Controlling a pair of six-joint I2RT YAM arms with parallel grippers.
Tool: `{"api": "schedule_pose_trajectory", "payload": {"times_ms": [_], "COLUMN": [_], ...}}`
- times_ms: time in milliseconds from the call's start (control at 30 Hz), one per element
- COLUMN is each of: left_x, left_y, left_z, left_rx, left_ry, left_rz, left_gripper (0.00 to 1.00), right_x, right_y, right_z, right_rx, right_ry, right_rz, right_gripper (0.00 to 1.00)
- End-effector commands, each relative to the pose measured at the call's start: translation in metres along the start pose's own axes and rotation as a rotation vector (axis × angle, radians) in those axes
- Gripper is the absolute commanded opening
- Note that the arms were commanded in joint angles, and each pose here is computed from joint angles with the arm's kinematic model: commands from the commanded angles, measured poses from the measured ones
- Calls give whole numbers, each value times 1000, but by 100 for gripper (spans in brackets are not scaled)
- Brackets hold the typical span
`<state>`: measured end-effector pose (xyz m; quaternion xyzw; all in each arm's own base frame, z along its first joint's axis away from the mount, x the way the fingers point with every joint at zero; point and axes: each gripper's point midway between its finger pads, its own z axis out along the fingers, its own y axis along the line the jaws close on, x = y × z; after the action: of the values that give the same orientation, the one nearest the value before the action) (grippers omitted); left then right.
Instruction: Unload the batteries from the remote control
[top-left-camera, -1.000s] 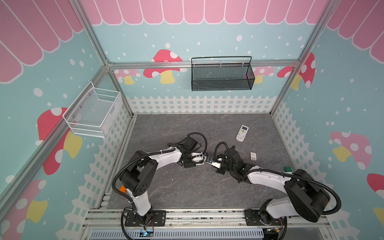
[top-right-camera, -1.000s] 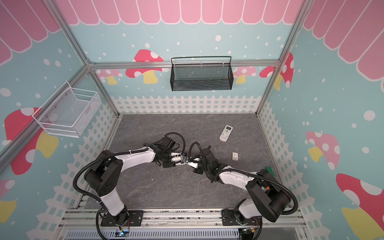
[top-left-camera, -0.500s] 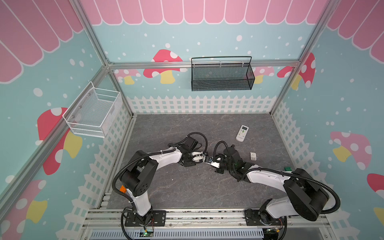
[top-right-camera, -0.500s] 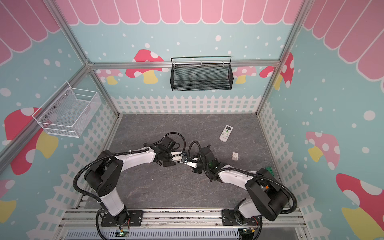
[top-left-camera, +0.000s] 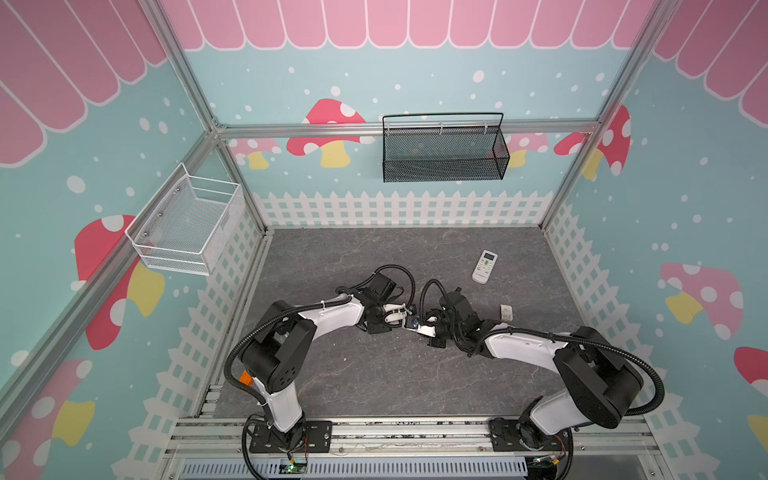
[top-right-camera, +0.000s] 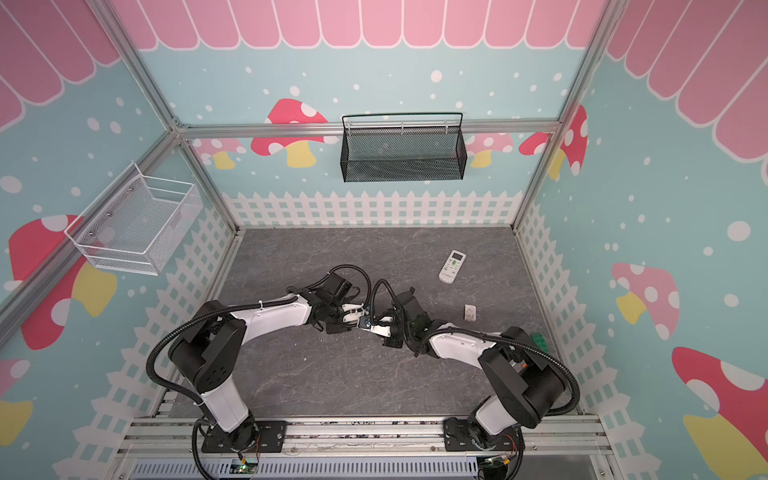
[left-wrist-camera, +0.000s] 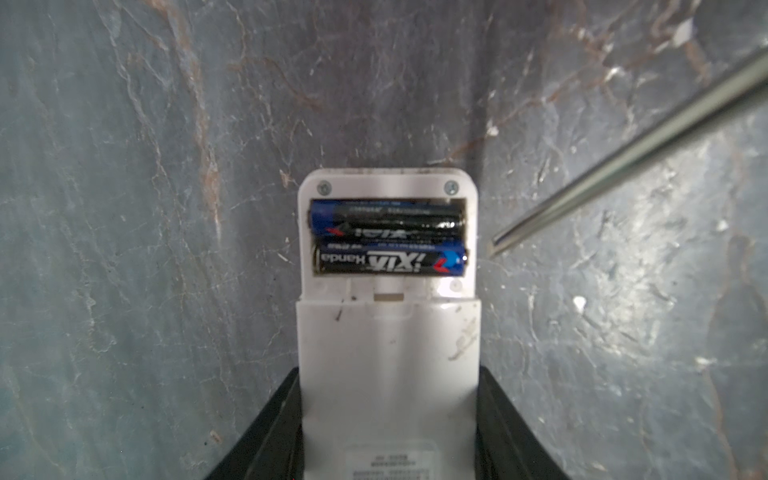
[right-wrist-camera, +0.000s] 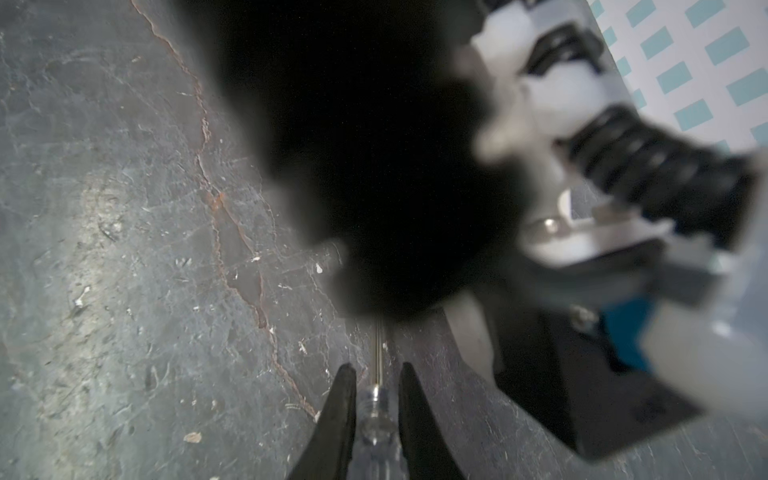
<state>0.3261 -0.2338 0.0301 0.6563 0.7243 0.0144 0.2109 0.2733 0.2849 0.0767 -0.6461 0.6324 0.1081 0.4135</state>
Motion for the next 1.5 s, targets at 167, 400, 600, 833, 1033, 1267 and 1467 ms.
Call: {"api": "schedule_pose_trajectory", "payload": {"times_ms": [167,400,600,833,1033,1267,1467], "left_x": [-2,-3,-4,-4,-4,-4,-5], "left_y": [-7,-8,-9,-9,-8,-7,-7], "left_z": [3,3,3,2,2,3,2], "left_rx": [23,26,34,40,36,36,39], "left_ry": [-10,-12,-19,-27,-25,-26,-30], "left_rz": [15,18,6,-16,-16,-18,-23], "left_gripper": [0,0,0,0,0,0,0], "right_x": [-14,-17,-15,-4,3,9,6], "right_y": [-8,-10,-10,1,10,9,0], "right_z": [-5,-8,-5,-2,-1,-3,-2], "right_rx": [18,36,35,-5,-40,-23,11], "right_ry": [-45,-63,-62,-30,-5,21,15], "right_rz": [-51,-53,-43,-46,-49,-49,-42], "right_gripper": [0,0,0,0,0,0,0]}}
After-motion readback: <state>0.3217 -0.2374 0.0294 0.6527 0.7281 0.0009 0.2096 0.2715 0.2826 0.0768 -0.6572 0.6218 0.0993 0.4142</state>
